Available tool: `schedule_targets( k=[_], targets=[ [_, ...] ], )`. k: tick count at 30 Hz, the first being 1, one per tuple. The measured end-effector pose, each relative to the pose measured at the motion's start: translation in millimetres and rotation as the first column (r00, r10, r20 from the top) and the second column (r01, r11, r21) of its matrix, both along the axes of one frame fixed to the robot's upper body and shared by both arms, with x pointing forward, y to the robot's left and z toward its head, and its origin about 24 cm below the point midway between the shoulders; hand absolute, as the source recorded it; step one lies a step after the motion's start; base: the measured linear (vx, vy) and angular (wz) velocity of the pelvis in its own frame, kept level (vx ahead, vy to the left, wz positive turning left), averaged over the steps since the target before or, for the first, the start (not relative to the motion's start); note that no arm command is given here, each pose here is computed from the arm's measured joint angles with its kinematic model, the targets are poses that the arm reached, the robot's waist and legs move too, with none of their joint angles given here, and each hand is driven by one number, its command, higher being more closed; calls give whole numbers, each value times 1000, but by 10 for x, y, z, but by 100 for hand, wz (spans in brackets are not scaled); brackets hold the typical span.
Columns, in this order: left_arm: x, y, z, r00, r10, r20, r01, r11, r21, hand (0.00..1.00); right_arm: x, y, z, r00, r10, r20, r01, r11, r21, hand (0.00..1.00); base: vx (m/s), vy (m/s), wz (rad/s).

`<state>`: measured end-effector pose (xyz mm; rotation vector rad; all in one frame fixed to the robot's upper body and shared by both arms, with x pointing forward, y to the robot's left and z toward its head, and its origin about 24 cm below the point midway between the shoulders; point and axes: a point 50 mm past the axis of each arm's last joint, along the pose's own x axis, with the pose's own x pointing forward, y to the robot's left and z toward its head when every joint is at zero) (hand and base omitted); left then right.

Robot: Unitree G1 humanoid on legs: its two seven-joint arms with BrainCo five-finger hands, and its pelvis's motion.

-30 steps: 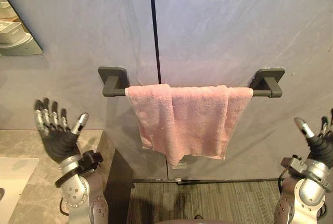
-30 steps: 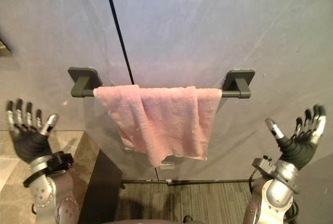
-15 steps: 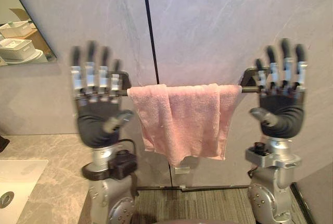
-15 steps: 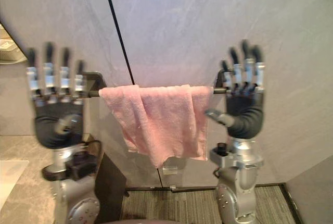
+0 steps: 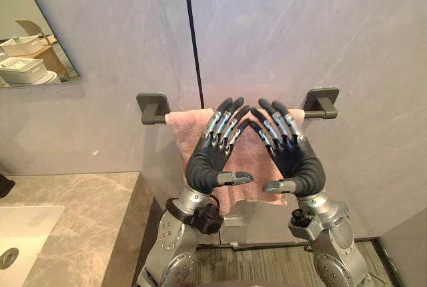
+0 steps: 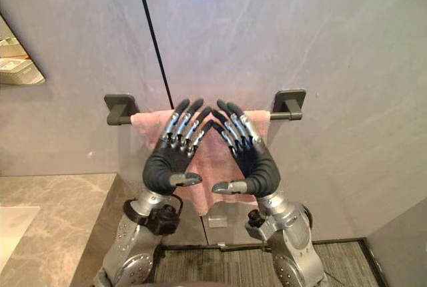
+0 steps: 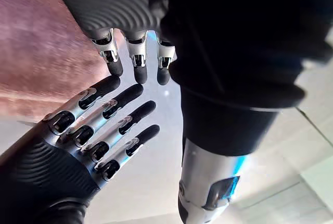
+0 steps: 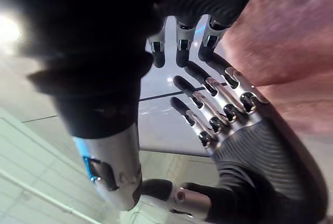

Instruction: Organize washtable

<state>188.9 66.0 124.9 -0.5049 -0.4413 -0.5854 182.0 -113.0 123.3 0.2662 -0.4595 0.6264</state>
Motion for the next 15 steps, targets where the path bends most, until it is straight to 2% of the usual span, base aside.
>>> schedule_targets(
  k=[4,9,15],
  targets=[
    [46,-19,-172,997,31,-64,-25,996,89,0,-14,59,-280,996,-9,-93,-2,993,-116,0,-26,-13,-1],
    [84,-9,-364,988,51,-148,-28,988,152,0,1,56,-465,991,-59,-122,29,972,-235,0,0,0,0],
    [99,19,-585,970,104,-220,-49,968,246,0,11,90,-691,977,-107,-182,47,950,-308,0,0,0,0]
  ],
)
